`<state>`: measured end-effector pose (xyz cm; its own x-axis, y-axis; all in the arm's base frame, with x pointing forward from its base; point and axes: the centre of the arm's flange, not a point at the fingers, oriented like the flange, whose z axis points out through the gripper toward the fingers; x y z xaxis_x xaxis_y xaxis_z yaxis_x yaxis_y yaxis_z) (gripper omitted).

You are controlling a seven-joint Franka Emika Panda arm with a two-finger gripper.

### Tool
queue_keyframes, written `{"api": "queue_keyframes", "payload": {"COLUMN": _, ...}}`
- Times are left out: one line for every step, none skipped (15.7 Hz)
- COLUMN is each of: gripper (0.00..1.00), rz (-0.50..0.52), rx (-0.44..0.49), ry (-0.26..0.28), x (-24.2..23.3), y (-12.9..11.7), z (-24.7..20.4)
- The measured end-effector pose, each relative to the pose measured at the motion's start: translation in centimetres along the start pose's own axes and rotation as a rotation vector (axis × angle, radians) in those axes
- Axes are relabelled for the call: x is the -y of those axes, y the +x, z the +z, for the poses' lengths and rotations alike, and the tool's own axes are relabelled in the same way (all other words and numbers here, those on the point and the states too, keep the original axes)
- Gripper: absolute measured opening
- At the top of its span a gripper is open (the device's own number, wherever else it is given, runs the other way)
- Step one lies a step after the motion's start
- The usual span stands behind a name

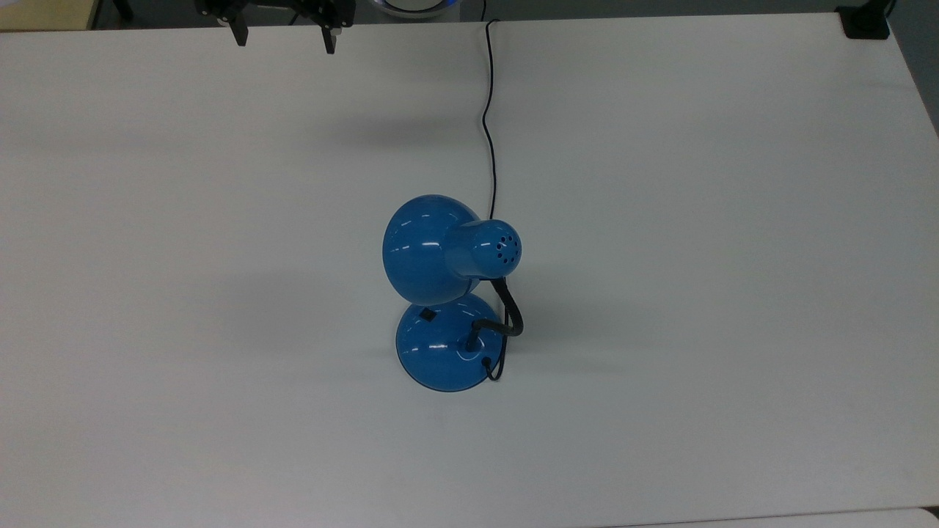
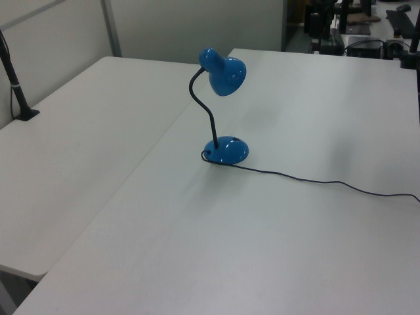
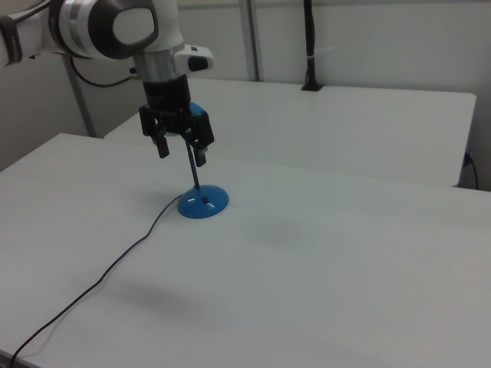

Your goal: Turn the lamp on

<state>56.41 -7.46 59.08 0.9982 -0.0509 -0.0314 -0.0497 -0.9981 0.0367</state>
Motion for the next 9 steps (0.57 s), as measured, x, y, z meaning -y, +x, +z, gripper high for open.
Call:
{"api": "queue_keyframes", "payload": {"gripper": 1.00, "rz": 0.001, "rx": 0.001, "ry": 0.000, "x": 0.04, "y": 0.00, "z": 0.00}}
{"api": "queue_keyframes", "payload": {"gripper": 1.00, "rz": -0.002, "rx": 0.001, "ry": 0.000, "x": 0.04, "y": 0.01, "z": 0.03}}
{"api": "queue_keyframes", "payload": {"gripper": 1.00, "rz": -0.011, "rx": 0.002, "ry": 0.000, "x": 0.04, "y": 0.03, "z": 0.07}}
{"api": "queue_keyframes", "payload": {"gripper": 1.00, "rz": -0.028, "rx": 0.003, "ry": 0.000, "x": 0.06, "y": 0.05, "z": 0.12}}
{"api": "queue_keyframes", "payload": {"gripper": 1.00, "rz": -0.044, "rx": 0.003, "ry": 0.000, "x": 0.10, "y": 0.07, "z": 0.14}}
{"api": "queue_keyframes", "payload": {"gripper": 1.00, "rz": -0.051, "rx": 0.003, "ry": 0.000, "x": 0.17, "y": 0.08, "z": 0.15}}
{"api": "queue_keyframes", "payload": {"gripper": 1.00, "rz": -0.058, "rx": 0.003, "ry": 0.000, "x": 0.25, "y": 0.10, "z": 0.17}}
{"api": "queue_keyframes", "payload": {"gripper": 1.00, "rz": -0.064, "rx": 0.004, "ry": 0.000, "x": 0.34, "y": 0.12, "z": 0.19}}
{"api": "queue_keyframes", "payload": {"gripper": 1.00, "rz": -0.071, "rx": 0.004, "ry": 0.000, "x": 0.43, "y": 0.14, "z": 0.22}}
